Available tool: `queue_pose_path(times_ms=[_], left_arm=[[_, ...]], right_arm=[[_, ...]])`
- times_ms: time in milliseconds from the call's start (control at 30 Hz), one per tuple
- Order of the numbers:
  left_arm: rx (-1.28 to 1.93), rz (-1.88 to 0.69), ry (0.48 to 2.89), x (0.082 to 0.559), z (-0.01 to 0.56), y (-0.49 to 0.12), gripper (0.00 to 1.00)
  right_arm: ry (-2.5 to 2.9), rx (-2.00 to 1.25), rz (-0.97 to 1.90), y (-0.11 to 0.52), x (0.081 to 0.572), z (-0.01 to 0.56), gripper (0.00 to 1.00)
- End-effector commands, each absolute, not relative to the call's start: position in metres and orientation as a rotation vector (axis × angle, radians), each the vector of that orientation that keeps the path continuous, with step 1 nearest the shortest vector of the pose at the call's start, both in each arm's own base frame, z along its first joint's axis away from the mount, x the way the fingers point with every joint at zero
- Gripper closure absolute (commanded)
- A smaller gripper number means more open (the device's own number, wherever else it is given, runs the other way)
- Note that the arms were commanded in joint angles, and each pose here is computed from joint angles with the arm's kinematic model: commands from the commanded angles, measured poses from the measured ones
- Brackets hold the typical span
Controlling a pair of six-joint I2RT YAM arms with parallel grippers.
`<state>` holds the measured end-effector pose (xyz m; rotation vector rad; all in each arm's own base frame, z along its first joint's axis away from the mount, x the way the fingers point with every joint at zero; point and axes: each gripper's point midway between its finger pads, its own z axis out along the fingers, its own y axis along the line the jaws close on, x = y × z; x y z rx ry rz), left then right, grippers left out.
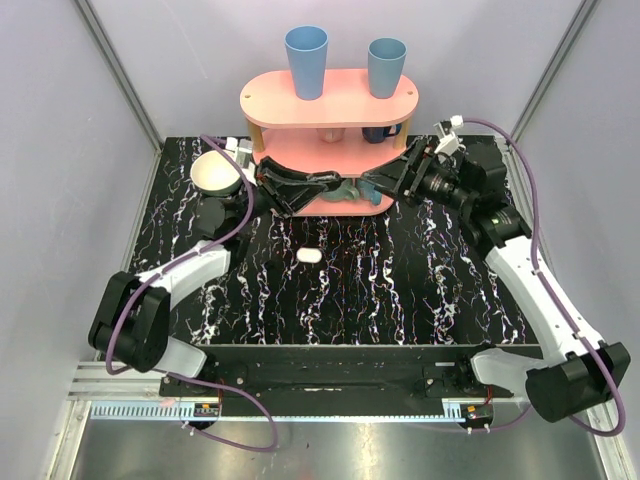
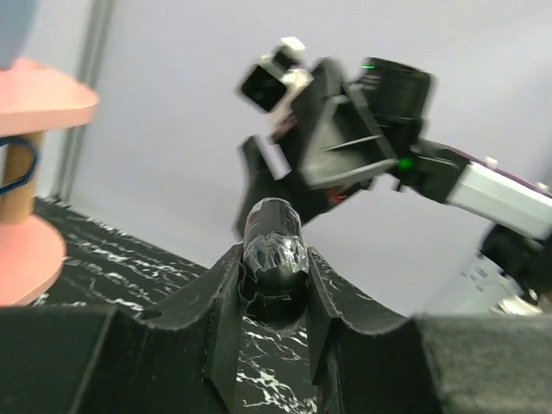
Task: Insert the wireless bluetooth earbuds into the charging case
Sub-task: Pass from the left arm to the right
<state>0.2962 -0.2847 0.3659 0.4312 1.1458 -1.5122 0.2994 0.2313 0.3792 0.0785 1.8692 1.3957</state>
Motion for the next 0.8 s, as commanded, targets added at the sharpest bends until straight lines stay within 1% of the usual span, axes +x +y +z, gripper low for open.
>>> queue_pose_path(times_ms=[0,67,100,133,167,233,600,700,767], left_arm=[[0.806,-1.534,0.874,0.226,0.417,-0.279,1.00],[0.830,-1.527,0.863,0.222,0.418,-0.279,1.00],[0.842,-1.526,0.868,0.222,0.416,-0.279,1.00],[0.849,-1.524,0.871,0.222,0.415,-0.280,1.00],[0.859,-1.519,0.872,0.222,0.413,-0.281,1.00],[0.856,-1.516,0.884,0.224,0.409,-0.281,1.00],[0.826,-1.483,0.899,0.237,0.403,-0.284,1.00],[0.815,-1.476,0.898,0.240,0.402,-0.285,1.00],[0.813,-1.465,0.895,0.242,0.402,-0.285,1.00]], right_arm=[[1.934,0.056,1.552,0.248,0.290,0.377,0.18],[1.951,0.149,1.690,0.254,0.287,0.373,0.18],[1.838,0.095,1.748,0.256,0.287,0.392,0.17],[1.849,0.175,1.833,0.258,0.285,0.389,0.17],[1.791,0.147,1.878,0.259,0.283,0.400,0.17],[1.807,0.214,1.959,0.260,0.283,0.398,0.16],[1.778,0.234,2.094,0.265,0.268,0.410,0.16],[1.814,0.249,2.100,0.269,0.265,0.406,0.20],[1.839,0.255,2.103,0.271,0.263,0.402,0.21]])
